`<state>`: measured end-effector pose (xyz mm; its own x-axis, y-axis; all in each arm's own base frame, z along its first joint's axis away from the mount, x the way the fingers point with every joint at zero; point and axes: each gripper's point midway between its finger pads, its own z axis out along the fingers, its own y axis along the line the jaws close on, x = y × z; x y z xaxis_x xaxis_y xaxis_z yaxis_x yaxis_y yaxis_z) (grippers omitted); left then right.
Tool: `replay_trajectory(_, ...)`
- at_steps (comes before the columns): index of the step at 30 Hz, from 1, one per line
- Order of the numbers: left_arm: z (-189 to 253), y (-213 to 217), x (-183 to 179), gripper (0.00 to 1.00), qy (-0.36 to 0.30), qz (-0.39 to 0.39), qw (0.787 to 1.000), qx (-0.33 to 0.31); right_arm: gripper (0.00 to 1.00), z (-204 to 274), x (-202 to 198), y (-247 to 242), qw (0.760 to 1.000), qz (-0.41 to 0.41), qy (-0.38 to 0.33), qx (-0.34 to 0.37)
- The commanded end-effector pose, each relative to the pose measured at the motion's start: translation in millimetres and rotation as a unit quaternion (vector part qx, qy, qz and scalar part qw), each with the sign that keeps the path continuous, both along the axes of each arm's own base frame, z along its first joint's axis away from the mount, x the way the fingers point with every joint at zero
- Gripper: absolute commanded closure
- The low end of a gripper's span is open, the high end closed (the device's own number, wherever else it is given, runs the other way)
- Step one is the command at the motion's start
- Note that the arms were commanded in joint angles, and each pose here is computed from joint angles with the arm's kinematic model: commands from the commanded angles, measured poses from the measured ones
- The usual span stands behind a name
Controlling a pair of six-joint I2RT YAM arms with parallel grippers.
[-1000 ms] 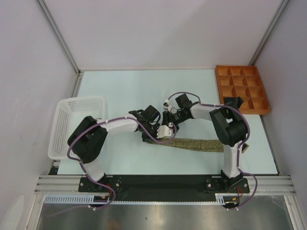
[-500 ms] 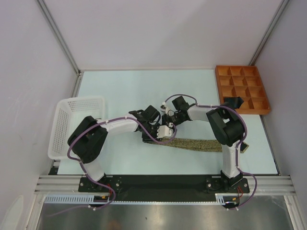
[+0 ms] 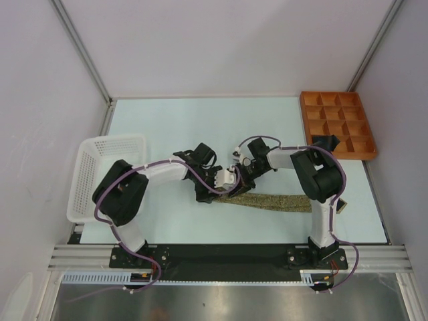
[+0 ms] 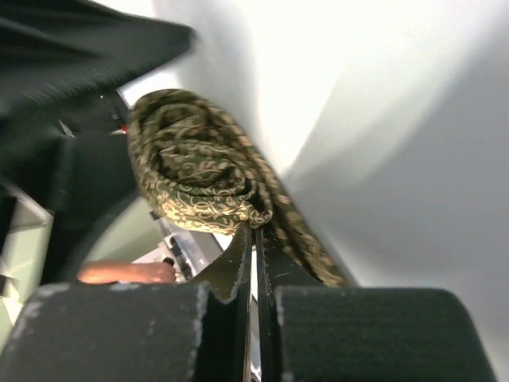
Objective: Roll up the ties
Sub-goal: Roll the tie at the center of the board.
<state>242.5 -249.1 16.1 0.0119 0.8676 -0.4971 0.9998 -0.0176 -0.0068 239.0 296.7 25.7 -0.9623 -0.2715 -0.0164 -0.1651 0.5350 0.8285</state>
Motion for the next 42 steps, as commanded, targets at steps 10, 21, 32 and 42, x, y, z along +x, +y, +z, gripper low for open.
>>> replay_trajectory(10, 21.5, -14.2, -7.7, 0.14, 0.060, 0.021, 0.995, -0.073, 1.00, -31.4, 3.6, -20.5, 0.997, 0.010, -0.030, -0.073)
replay_trajectory(21, 26.2, -34.5, 0.2, 0.36, 0.033, -0.005, 0.997, -0.071, 1.00, -31.6, 5.5, -7.1, 0.997, 0.025, -0.041, -0.059)
replay_trajectory(32, 39.0, -51.3, -17.5, 0.51, 0.031, -0.046, 0.995, -0.082, 1.00, -23.6, 9.8, 28.9, 0.998, 0.038, -0.046, -0.015)
replay_trajectory(42, -7.8, -57.1, -18.8, 0.53, 0.029, -0.045, 0.998, 0.017, 1.00, -15.6, -1.9, 5.8, 0.999, 0.044, -0.027, 0.003)
